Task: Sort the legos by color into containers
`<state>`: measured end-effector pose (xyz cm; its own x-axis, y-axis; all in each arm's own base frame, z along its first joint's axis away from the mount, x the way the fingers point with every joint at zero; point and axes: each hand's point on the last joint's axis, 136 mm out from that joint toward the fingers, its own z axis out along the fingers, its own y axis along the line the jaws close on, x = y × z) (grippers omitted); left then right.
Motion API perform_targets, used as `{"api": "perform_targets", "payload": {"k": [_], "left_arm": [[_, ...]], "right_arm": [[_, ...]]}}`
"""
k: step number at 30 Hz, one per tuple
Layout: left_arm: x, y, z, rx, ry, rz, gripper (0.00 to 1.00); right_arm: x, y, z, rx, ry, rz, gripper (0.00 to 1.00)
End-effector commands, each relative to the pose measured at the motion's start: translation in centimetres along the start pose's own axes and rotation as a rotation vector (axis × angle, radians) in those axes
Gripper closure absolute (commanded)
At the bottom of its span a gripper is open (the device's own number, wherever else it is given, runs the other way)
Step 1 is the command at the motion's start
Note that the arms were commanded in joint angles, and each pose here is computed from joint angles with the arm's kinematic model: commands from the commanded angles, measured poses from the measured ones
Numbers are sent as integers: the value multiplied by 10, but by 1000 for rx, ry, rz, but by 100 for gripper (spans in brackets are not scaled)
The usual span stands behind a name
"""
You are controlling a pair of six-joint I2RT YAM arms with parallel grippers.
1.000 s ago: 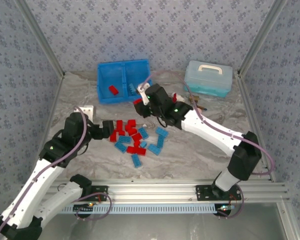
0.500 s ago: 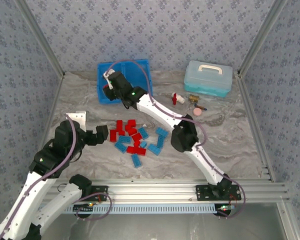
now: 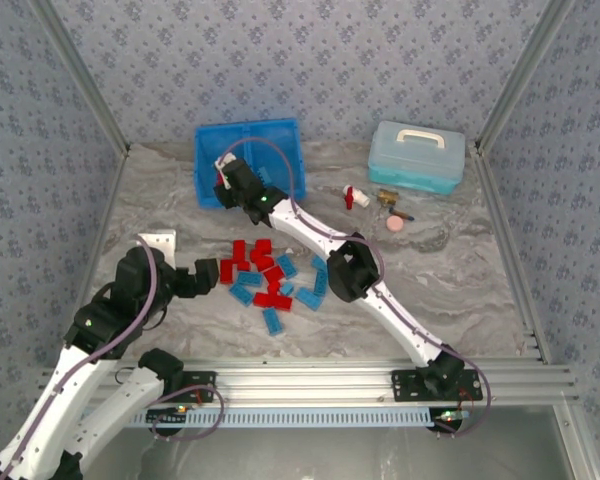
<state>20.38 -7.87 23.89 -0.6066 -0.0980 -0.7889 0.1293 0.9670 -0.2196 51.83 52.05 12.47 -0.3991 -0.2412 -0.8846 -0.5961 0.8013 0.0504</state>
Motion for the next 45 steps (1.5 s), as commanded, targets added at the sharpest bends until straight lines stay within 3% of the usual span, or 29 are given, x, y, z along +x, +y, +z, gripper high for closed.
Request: {"api": "perform_targets", "payload": {"k": [1,4,10,15,19,24,29,33,36,45], "left_arm": [[-2,-5,2,25,-16,-29,1],[-2,-5,4,25,-14,-36,1],[-10,-5,3,10,-23,-46,1],[-13,-9,13,-3,11,-76,1],[-3,-9,37,-48,109,-93,1],[14,-8,77,-111,244,-88,1],[41,3,121,-166,393,-83,12],[61,13,143,-189,442,-93,27],[74,13,156,-161,472,-103,30],[106,21,186,-185,549,-110,41]], "right_arm": [[-55,3,-16,-12,-155,9,54],[-76,8,-31,-28,-185,10,35],[-139,37,-101,-109,-237,-39,31],[-161,30,-184,-119,-150,-15,28],[-138,25,-253,-167,-122,-28,18],[-77,-3,-331,-133,-101,16,6],[-20,-34,-387,-56,-68,117,2],[26,-52,-404,7,4,164,1],[41,-60,-410,34,22,183,1],[35,-62,-407,50,14,178,0]]}}
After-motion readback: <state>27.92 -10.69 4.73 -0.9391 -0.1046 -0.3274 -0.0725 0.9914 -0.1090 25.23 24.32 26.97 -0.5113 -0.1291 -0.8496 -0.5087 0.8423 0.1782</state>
